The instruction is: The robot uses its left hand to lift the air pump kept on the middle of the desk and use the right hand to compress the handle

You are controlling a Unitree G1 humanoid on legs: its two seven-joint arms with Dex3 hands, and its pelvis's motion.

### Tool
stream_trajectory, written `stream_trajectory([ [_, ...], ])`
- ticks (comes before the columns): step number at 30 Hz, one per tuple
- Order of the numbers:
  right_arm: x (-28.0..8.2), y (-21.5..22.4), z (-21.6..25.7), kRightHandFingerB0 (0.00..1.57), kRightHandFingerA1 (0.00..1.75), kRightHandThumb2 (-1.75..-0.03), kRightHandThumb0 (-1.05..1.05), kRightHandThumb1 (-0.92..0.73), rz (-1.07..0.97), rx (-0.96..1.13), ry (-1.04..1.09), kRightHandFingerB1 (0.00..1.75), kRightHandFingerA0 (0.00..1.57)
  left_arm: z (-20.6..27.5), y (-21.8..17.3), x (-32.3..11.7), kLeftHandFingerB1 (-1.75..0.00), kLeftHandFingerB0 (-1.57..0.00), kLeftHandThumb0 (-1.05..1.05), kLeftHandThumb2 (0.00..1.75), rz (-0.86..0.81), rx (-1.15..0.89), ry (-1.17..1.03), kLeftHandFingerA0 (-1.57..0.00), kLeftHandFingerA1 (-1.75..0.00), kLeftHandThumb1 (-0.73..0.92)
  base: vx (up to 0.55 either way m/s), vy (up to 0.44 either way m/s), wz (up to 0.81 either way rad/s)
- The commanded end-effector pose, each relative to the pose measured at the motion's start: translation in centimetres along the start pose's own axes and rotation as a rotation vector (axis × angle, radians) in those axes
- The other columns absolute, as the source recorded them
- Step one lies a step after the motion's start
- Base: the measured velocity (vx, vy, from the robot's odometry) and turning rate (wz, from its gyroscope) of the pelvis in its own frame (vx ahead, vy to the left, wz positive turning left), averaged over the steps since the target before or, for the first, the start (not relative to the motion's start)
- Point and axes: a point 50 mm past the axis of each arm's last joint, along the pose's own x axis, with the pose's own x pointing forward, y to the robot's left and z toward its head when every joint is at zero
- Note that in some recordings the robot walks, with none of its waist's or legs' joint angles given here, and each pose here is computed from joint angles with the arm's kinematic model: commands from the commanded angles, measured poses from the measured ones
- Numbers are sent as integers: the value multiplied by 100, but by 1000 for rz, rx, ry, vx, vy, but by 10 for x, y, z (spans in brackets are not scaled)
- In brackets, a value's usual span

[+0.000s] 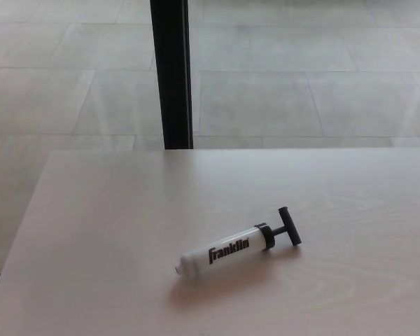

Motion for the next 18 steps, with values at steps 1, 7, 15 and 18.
stream_trajectory([
  [1,2,8,5,19,53,-64,-68,-78,38,2,-50,34,35,13,-1,1,-41,-28,-67,63,1,1,-48,-46,-59,79,0,0,0],
  [7,3,13,3,21,52,-63,-64,-78,54,20,-44,34,32,19,-9,4,-42,-31,-67,62,-17,-19,-58,-50,-60,75,0,0,0],
  [15,0,9,-4,17,57,-92,-67,-60,63,6,-42,47,25,22,-9,4,-52,-27,-67,95,-21,58,-42,-50,-67,63,0,0,0],
  [18,0,10,-4,21,54,-61,-62,-76,70,25,-37,36,32,23,-11,6,-53,-31,-63,95,23,43,-33,-55,-68,59,0,0,0],
])
